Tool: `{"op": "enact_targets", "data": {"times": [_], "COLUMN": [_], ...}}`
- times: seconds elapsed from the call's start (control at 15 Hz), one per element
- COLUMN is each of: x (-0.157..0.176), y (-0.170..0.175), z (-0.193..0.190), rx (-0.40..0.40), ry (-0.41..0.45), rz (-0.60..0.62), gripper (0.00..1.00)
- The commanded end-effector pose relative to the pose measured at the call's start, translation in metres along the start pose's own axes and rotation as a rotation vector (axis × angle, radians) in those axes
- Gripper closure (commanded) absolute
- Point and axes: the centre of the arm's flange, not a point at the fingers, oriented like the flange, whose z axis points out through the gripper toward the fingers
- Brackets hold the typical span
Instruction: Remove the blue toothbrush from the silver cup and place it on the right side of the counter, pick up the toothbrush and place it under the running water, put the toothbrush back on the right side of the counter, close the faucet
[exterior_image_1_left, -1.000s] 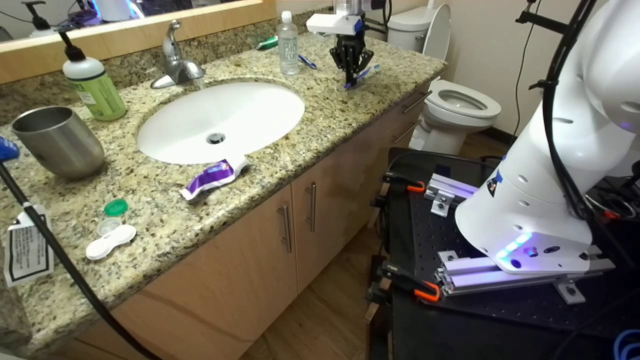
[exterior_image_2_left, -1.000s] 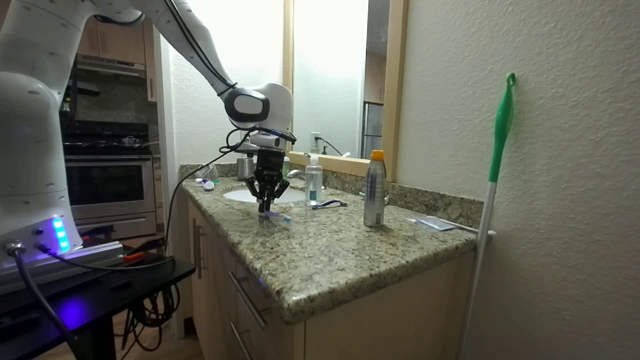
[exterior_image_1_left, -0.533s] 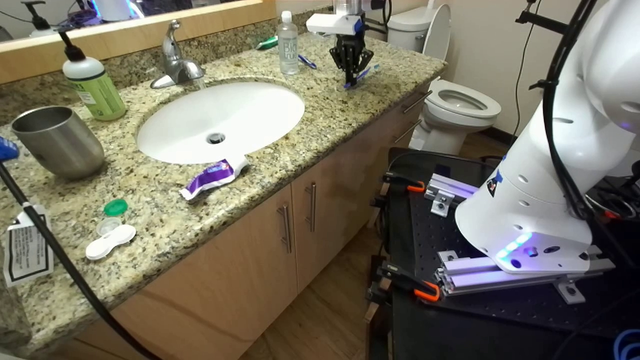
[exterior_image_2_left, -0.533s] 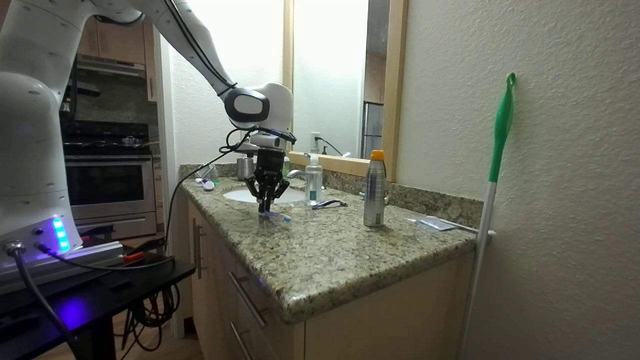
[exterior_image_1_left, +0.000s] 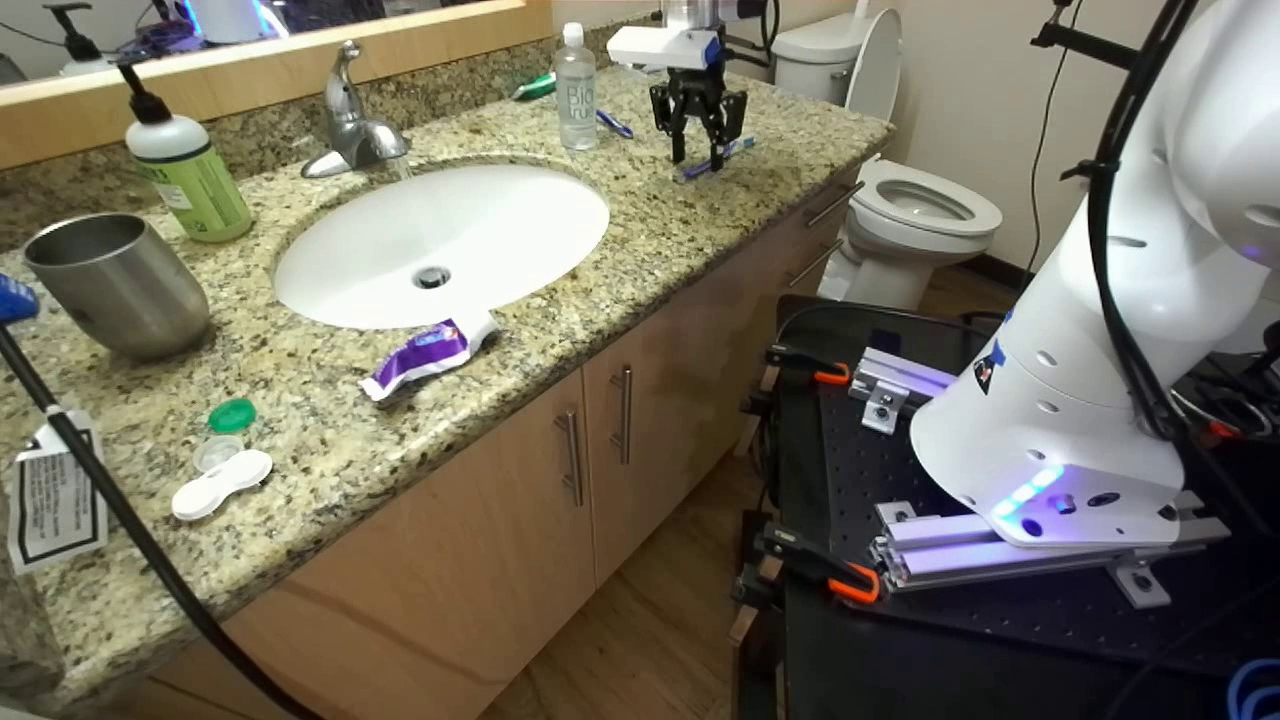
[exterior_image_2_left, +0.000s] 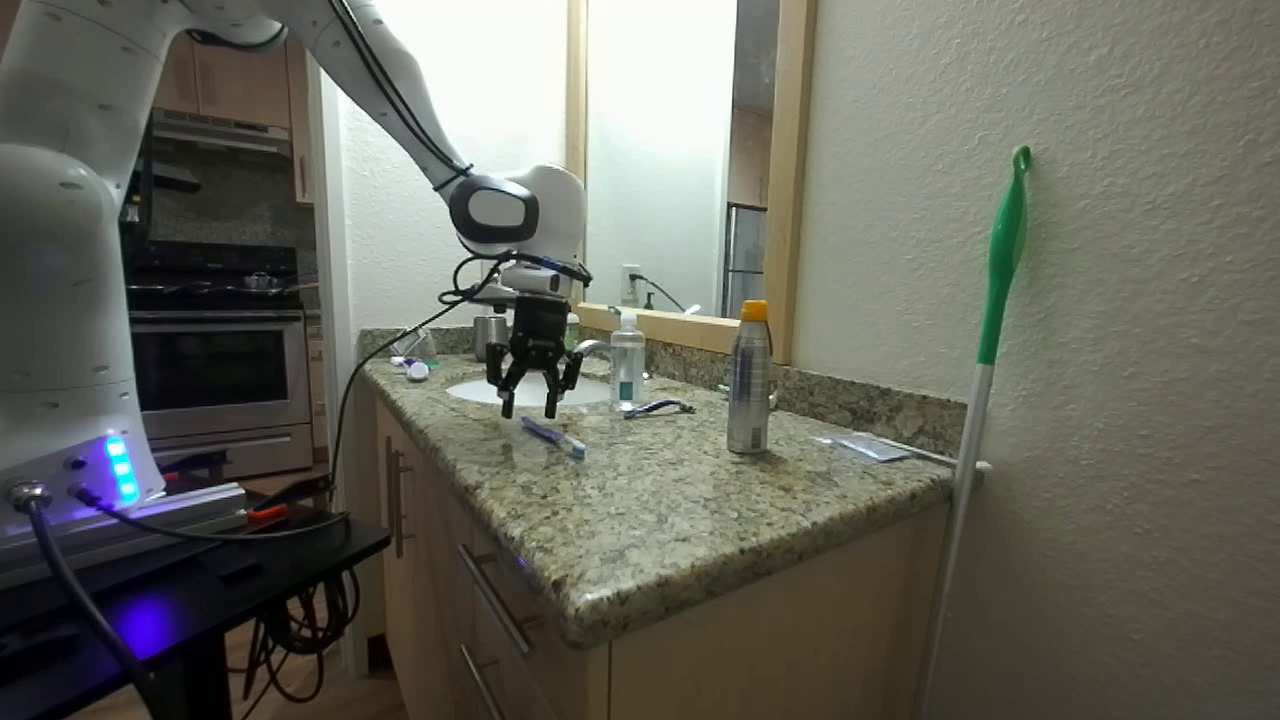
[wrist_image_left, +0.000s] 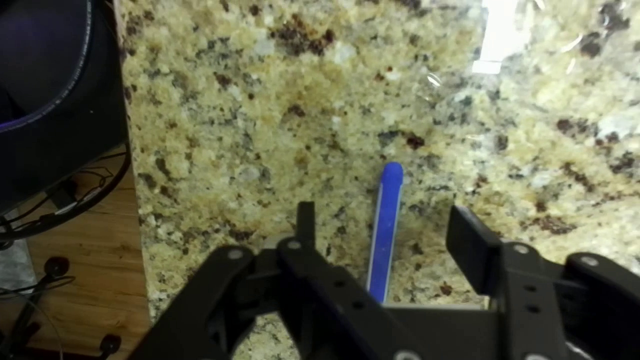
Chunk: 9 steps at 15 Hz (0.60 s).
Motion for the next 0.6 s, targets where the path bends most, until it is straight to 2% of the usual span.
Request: {"op": "enact_targets", "data": {"times": [0.0,0.27,0.53], "x": [-0.018,-0.052,-0.103], "y": [0.020,0.038,0.059], "z": [-0.036,-0.106,-0.193], "rx": [0.130,0.287,0.448], "ry": [-0.029,-0.005,-0.036], "rz": [-0.105,-0.216,-0.343], "gripper": [0.01,0.00,0.00]}}
